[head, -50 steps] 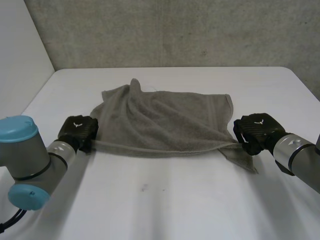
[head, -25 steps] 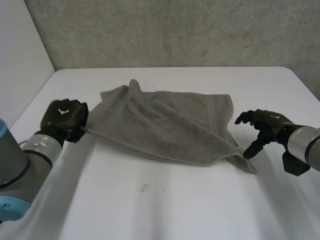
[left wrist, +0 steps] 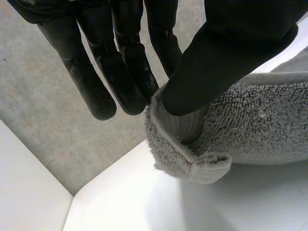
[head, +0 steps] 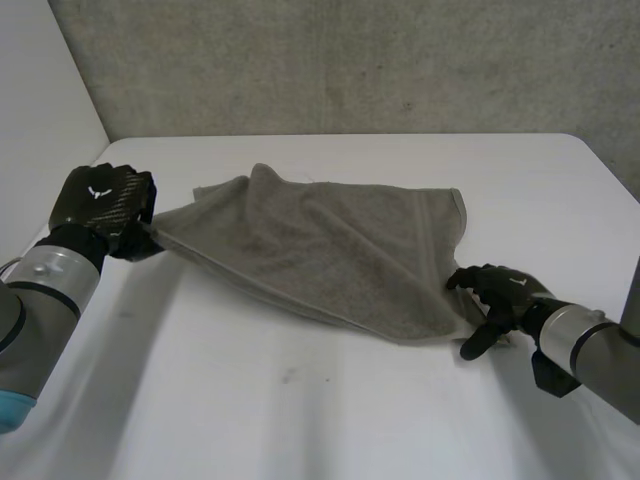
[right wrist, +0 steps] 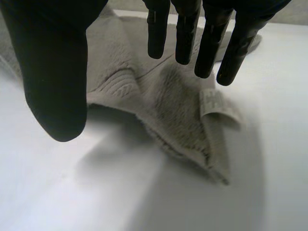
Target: Fold the laundry
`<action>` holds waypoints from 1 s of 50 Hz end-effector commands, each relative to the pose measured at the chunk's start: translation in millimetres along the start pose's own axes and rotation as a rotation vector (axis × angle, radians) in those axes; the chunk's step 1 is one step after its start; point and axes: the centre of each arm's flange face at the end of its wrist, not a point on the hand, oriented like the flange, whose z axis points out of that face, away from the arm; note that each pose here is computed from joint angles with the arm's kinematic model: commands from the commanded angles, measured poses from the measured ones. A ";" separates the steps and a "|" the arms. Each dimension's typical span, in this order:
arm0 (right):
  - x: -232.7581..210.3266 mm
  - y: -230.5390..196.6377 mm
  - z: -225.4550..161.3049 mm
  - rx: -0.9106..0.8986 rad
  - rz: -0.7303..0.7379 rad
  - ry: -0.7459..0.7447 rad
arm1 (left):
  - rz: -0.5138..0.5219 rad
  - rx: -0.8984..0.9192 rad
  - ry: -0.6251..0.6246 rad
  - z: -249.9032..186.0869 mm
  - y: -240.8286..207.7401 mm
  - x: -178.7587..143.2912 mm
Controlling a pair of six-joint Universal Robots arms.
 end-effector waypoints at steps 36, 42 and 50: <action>-29.3 -232.2 -162.8 0.411 -0.760 0.288 | 0.033 0.079 -0.022 -35.9 -167.9 -50.8; -13.5 -191.9 -108.6 0.138 -0.826 0.235 | 0.024 -0.206 0.083 -7.0 -114.1 -36.5; -8.6 -144.6 -52.6 -0.085 -0.870 0.183 | 0.125 -0.418 0.200 31.8 -31.2 -10.7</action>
